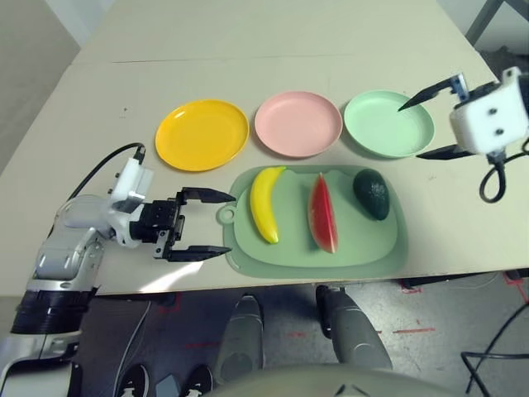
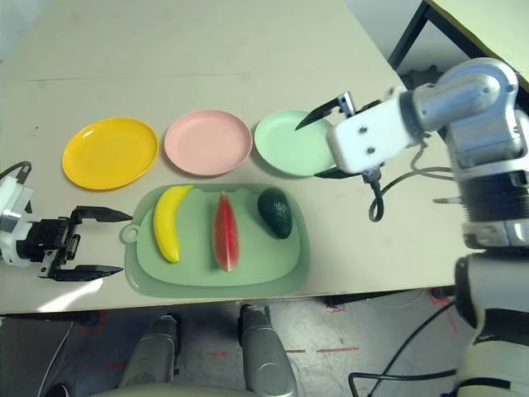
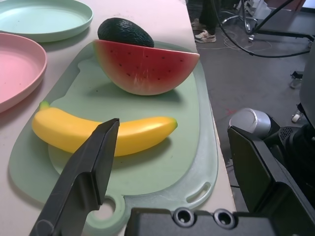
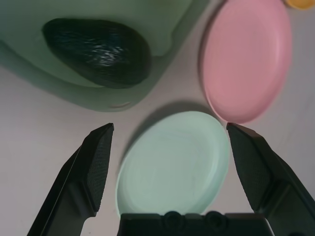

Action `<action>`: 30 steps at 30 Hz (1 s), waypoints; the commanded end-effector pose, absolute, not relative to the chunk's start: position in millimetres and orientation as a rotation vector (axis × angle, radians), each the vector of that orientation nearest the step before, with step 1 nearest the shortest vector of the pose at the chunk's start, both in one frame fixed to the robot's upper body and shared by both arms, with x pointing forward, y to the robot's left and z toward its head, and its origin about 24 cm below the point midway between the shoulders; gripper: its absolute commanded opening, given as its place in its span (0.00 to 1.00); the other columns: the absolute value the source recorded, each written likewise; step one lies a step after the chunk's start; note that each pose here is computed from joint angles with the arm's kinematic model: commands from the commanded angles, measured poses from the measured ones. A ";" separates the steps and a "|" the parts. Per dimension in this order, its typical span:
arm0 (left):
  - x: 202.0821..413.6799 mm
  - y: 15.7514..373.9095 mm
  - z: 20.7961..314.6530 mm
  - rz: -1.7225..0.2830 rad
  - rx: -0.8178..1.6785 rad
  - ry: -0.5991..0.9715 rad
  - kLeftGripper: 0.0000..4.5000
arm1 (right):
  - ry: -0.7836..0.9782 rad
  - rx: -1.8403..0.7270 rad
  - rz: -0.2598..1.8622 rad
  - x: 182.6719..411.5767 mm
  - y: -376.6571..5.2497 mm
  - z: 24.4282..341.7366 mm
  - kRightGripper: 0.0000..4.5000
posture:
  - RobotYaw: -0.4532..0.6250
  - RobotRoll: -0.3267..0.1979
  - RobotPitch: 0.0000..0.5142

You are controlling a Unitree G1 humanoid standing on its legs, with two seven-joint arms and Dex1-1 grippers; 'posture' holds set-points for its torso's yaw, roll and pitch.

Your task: Place the fruits into color-matched plates.

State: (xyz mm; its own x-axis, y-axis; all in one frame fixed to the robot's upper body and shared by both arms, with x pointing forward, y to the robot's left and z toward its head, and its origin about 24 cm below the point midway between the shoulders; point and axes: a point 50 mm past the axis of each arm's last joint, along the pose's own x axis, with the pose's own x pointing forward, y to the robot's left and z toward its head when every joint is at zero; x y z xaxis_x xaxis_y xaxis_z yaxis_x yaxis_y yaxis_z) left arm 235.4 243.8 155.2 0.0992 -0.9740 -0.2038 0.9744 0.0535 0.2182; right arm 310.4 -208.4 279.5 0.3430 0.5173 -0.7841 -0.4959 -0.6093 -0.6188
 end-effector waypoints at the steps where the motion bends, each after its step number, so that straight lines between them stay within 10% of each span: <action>1: 237.4 244.0 150.9 -1.496 0.366 0.041 1.00 | -0.053 -1.775 1.527 312.6 -190.3 269.8 1.00 | 0.31 0.62 0.37; 30: 241.1 241.8 153.2 -1.516 0.447 0.063 1.00 | -0.014 -1.750 1.739 330.0 -169.9 219.7 1.00 | 0.36 0.62 0.47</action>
State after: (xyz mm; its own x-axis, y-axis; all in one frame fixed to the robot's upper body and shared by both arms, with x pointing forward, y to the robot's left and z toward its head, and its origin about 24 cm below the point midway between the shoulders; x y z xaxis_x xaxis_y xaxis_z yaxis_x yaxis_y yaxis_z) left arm 243.9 241.0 153.2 0.0751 -0.9526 -0.2949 0.9714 0.0030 0.2376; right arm 329.8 -171.5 223.0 0.1286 0.4793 -0.8682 -0.4401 -0.7569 -0.4831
